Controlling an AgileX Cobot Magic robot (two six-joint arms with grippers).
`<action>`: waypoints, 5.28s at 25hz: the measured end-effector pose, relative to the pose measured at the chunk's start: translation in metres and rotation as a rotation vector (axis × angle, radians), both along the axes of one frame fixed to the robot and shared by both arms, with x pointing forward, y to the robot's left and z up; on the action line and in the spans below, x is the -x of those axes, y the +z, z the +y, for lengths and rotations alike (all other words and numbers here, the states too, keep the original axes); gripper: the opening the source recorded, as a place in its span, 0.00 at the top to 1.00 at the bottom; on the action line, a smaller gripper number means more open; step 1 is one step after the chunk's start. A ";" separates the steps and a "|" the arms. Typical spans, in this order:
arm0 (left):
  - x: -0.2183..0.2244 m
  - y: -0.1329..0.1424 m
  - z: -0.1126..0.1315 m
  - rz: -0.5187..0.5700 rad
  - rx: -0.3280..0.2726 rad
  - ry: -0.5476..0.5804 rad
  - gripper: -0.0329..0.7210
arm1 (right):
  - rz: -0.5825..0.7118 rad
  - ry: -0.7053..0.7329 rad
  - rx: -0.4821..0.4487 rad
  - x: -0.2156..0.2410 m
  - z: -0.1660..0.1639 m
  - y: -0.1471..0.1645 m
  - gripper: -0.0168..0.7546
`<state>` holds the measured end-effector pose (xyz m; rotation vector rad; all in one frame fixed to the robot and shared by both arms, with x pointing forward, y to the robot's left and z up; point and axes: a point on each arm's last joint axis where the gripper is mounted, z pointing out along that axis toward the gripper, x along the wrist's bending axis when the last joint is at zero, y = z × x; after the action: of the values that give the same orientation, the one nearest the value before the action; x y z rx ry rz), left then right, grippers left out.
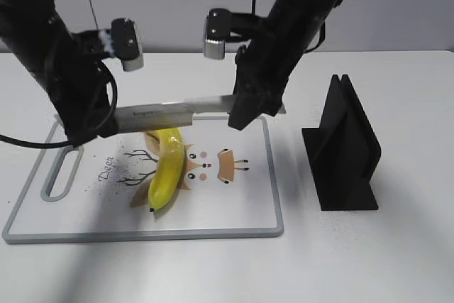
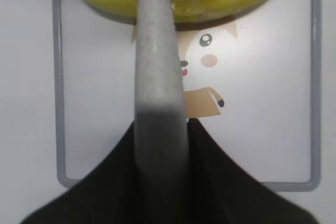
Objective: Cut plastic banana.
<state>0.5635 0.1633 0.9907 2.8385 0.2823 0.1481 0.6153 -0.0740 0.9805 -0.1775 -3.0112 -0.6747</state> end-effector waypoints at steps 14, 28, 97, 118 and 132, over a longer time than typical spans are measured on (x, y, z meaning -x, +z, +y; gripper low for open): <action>0.021 0.052 0.005 -0.105 0.053 -0.008 0.93 | -0.109 0.015 -0.050 0.017 -0.006 0.058 0.75; 0.003 0.086 0.006 -0.194 0.126 0.154 0.07 | -0.153 -0.075 0.045 0.006 -0.020 0.055 0.77; 0.330 0.057 0.139 -0.599 0.544 1.119 0.17 | 0.106 -1.508 0.014 0.131 -0.114 0.023 0.77; 0.330 0.057 0.139 -0.598 0.544 1.119 0.17 | -0.010 -1.168 -0.140 0.193 -0.132 0.097 0.13; 0.330 0.057 0.139 -0.597 0.543 1.120 0.18 | -0.261 -1.024 -0.357 0.325 -0.195 0.081 0.20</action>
<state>0.2330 0.3019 1.0477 1.6995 1.4383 0.9283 0.2900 -0.2687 1.0617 -1.7682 -2.7554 -1.3322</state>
